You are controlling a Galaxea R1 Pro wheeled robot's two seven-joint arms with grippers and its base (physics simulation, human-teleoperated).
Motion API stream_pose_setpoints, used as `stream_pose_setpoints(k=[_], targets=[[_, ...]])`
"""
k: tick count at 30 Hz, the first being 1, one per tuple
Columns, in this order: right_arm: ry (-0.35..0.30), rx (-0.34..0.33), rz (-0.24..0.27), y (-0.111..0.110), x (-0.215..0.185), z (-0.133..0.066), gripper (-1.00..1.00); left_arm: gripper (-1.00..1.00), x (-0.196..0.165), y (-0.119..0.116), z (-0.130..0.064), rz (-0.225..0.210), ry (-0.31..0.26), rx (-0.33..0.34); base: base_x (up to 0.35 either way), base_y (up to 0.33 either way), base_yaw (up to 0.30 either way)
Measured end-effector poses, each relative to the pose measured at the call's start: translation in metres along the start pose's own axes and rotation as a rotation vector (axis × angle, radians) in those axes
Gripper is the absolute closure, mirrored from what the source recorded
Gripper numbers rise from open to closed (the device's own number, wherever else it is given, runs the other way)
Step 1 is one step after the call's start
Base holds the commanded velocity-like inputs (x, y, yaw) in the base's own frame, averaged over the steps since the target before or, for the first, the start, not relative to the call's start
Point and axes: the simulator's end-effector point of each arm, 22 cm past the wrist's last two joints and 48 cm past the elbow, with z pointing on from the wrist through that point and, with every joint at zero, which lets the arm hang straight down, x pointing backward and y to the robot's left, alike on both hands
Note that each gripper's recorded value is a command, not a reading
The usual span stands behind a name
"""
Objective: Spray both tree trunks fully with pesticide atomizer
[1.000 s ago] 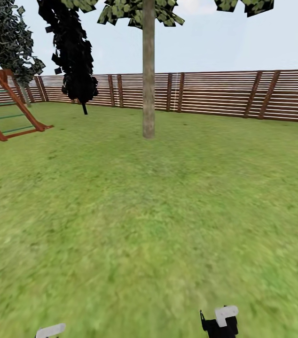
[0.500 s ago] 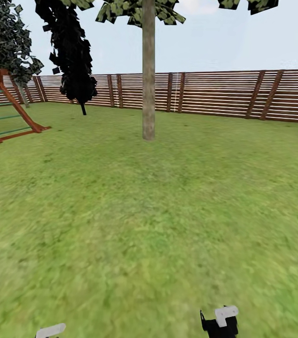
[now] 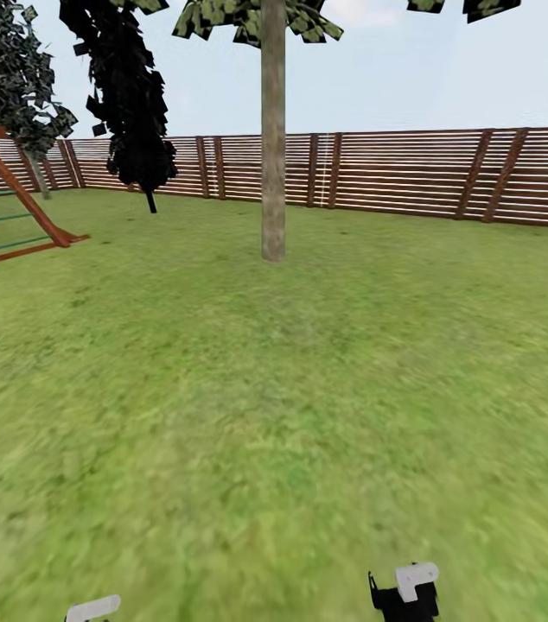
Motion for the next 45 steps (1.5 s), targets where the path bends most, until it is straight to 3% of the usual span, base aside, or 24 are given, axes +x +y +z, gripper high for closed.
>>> stream_pose_setpoints(k=[45], targets=[[-0.002,-0.001,0.001,0.0009,-0.0008,0.0002,-1.0,1.0,0.0038,0.0013,-0.0012,0.0,0.005,-0.002,0.34,0.0,0.0]])
